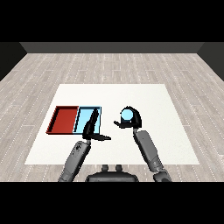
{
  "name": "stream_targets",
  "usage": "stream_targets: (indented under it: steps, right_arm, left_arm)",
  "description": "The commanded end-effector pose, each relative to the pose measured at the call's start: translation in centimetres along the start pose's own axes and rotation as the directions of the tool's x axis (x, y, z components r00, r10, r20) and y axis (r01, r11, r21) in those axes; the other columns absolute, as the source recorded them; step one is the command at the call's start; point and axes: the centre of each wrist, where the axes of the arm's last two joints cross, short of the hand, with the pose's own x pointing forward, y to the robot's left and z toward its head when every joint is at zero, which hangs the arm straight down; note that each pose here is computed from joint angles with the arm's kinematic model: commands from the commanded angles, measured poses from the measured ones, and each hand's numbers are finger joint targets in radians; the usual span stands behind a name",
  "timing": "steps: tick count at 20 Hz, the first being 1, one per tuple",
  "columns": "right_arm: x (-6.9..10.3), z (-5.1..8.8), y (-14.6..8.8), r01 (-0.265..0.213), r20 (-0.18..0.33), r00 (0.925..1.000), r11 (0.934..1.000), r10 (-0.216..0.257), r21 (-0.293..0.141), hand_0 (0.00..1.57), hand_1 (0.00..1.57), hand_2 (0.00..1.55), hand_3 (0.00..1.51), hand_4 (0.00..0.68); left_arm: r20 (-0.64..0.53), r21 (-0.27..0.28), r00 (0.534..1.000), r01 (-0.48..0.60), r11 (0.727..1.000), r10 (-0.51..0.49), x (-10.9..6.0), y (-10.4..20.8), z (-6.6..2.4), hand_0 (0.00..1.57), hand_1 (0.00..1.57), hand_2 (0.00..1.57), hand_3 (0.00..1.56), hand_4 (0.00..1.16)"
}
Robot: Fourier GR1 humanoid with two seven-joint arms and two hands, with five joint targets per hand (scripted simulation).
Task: Pick the blue can and put it in the blue box
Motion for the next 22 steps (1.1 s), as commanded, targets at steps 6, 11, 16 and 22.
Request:
stream_targets:
  steps: [6, 11, 16, 22]
  right_arm:
    - [0.4, -0.5, 0.8, 0.03, 0.0, 0.9995, 0.9992, -0.03, 0.025, 1.45, 1.45, 1.46, 1.37, 0.55]
    - [0.0, -1.3, 3.6, 0.036, -0.003, 0.9994, 0.9973, -0.036, 0.064, 1.43, 1.43, 1.46, 1.37, 0.558]
    - [0.8, -1.4, 3.1, 0.086, 0.023, 0.9959, 0.9935, -0.088, 0.075, 1.44, 1.44, 1.47, 1.38, 0.56]
    - [1.0, -0.9, 4.6, 0.071, 0.011, 0.9974, 0.9936, -0.072, 0.088, 1.44, 1.44, 1.46, 1.37, 0.564]
  left_arm:
    - [-0.041, -0.025, 0.999, 0.015, 1.0, -0.016, -2.1, -1.3, -1.65, 0.0, 0.0, 0.0, 0.0, 0.0]
    - [-0.076, -0.027, 0.997, -0.006, 1.0, 0.004, -2.8, -4.1, -0.79, 0.0, 0.0, 0.0, 0.0, 0.0]
    - [-0.091, -0.031, 0.996, -0.007, 0.999, 0.004, -4.6, -5.4, 0.85, 0.0, 0.0, 0.0, 0.0, 0.0]
    - [-0.112, -0.022, 0.993, -0.038, 0.999, 0.035, -4.5, -3.8, -2.79, 0.0, 0.0, 0.0, 0.0, 0.0]
